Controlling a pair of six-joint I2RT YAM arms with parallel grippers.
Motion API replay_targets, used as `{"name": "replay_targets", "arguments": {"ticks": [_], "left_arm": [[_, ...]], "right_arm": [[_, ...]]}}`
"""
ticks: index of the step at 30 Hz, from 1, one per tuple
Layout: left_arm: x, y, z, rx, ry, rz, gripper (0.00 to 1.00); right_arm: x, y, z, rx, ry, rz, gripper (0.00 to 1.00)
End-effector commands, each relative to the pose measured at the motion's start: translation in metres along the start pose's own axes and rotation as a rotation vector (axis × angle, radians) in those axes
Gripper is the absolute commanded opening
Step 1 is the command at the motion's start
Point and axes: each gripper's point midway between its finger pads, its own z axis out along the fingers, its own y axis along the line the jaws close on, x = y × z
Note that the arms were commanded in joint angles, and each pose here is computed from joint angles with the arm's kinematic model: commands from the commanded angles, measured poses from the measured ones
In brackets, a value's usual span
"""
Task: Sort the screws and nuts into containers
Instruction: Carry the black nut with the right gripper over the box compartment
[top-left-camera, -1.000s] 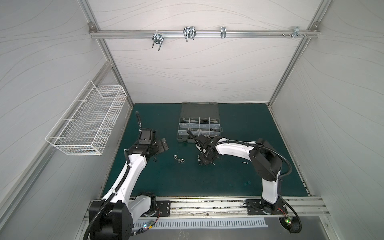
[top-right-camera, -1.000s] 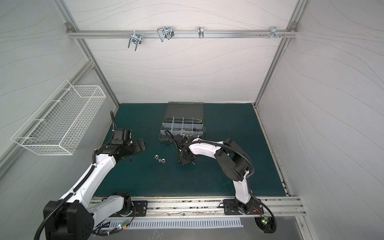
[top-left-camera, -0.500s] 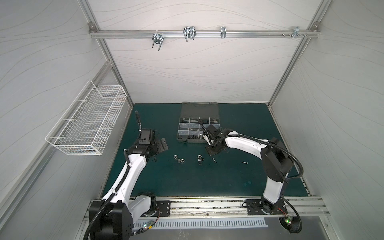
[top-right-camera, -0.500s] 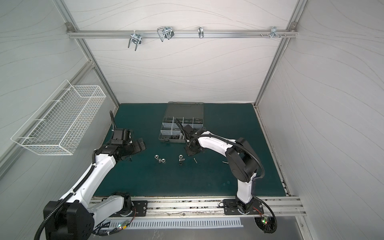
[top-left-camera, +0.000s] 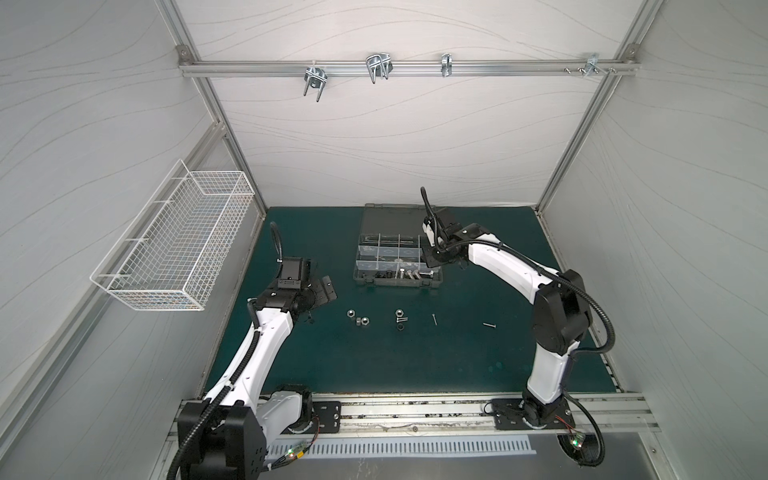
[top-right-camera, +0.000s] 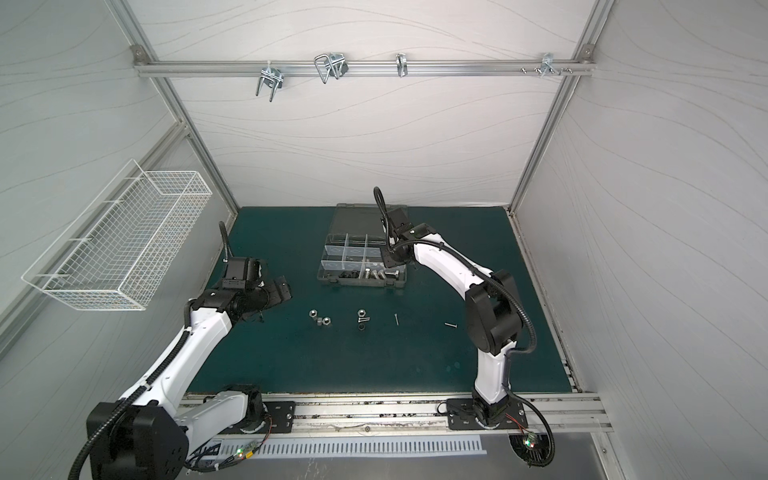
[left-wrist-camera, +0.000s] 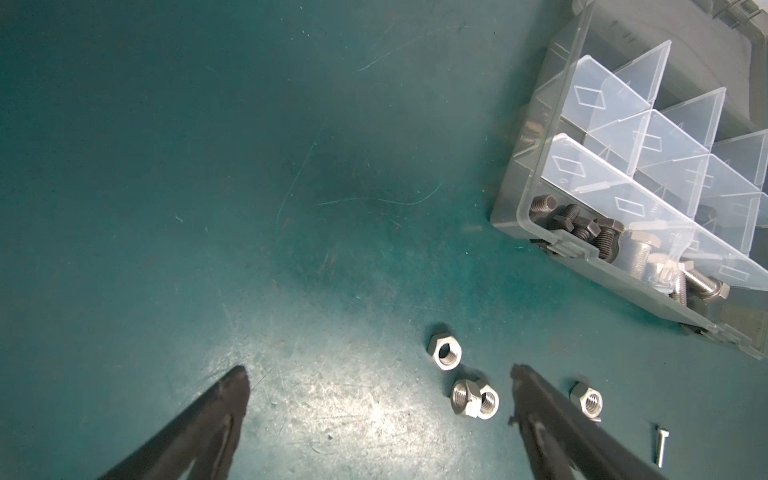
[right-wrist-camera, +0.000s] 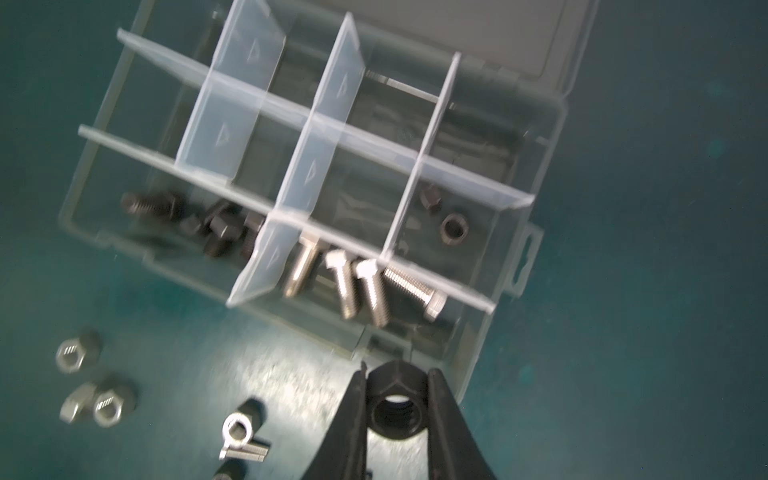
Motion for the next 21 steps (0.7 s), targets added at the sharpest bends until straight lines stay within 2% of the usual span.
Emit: {"name": "replay_targets", "arguments": {"ticks": [1, 14, 21], "left_arm": [[-0.017, -0.008, -0.011, 0.025, -0.049, -0.011, 0.99], [-0.017, -0.008, -0.011, 0.03, -0.046, -0.01, 0.99], [-0.017, -0.008, -0.011, 0.028, -0.047, -0.01, 0.99]], "right_arm": [[-0.009, -0.011, 0.015, 0.033, 0.012, -0.018, 0.0], [-0.017, -0.036, 0.061, 0.074, 0.057, -0.007, 0.0], [-0.007, -0.041, 0.076, 0.085, 0.094, 0.0, 0.07]]}}
